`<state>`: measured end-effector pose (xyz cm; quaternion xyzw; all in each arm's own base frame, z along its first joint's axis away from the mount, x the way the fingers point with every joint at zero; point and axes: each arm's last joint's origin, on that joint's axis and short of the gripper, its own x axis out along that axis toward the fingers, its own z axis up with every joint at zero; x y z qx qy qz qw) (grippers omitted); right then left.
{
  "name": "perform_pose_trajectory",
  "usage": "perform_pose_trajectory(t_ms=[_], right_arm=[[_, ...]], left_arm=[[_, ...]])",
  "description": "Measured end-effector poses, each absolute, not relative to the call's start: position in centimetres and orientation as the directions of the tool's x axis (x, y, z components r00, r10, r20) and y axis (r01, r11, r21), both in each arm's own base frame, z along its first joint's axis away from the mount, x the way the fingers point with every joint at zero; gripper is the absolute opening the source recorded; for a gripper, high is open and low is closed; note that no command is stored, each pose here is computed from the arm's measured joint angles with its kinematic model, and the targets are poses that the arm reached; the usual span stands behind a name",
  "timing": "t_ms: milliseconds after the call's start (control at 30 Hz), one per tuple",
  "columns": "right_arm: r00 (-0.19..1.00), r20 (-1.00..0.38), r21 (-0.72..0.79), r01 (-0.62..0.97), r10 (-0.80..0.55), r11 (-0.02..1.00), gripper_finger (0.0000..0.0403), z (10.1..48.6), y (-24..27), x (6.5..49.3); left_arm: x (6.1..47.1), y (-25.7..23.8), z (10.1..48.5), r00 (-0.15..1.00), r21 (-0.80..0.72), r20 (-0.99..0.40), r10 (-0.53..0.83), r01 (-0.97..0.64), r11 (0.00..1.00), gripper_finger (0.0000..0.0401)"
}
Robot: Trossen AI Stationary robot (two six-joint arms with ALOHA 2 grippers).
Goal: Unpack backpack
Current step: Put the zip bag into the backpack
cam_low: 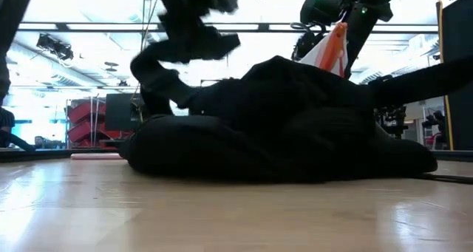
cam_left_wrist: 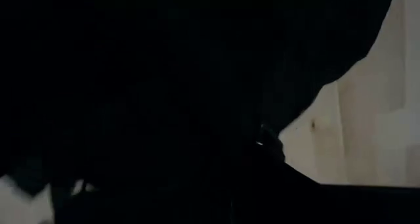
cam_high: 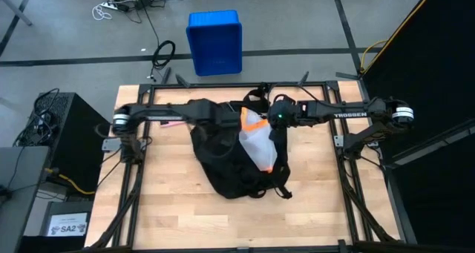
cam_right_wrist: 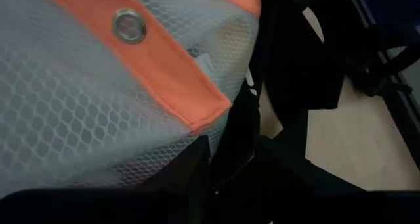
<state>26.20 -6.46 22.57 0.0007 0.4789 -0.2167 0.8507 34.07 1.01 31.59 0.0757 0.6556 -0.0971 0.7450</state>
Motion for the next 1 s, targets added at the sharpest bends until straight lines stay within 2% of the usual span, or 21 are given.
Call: perform_pose_trajectory(t_ms=[300,433,533,600,667,833,933,1000], right_arm=[[0.485,-0.804,-0.217,0.3,-0.344,0.929,0.0099,23.1,-4.9,26.6],[0.614,-0.716,-0.22,0.253,-0.332,0.942,0.0099,25.6,-3.7,27.2],[0.745,-0.595,-0.235,0.196,-0.301,0.952,0.0099,27.6,-2.6,27.9],[0.841,-0.494,-0.227,0.122,-0.222,0.966,0.0097,28.8,-2.0,28.8],[0.883,-0.454,-0.211,0.027,-0.122,0.977,0.0089,29.6,-1.6,29.7],[0.882,-0.468,-0.201,-0.044,-0.057,0.979,0.0038,29.7,-1.5,32.6],[0.827,-0.561,-0.173,-0.129,0.01,0.977,0.0007,26.9,-1.3,34.8],[0.777,-0.627,-0.135,-0.174,0.051,0.975,0.0006,24.6,-1.2,36.1]], left_arm=[[28.6,-3.1,37.0,0.238,0.127,-0.966,0.105,0.079,0.989,0.0],[27.8,-4.9,37.8,0.291,0.144,-0.949,0.12,0.06,0.988,0.0],[27.7,-5.9,37.8,0.311,0.147,-0.943,0.121,0.063,0.987,0.0],[27.8,-6.5,37.9,0.338,0.152,-0.934,0.119,0.074,0.986,0.0],[28.0,-6.8,38.0,0.368,0.163,-0.921,0.124,0.076,0.984,0.0],[27.9,-7.4,38.3,0.405,0.182,-0.903,0.142,0.063,0.981,0.0],[27.8,-7.8,38.4,0.427,0.203,-0.89,0.16,0.056,0.978,0.0],[27.7,-8.3,38.5,0.438,0.208,-0.884,0.164,0.053,0.977,0.0]])
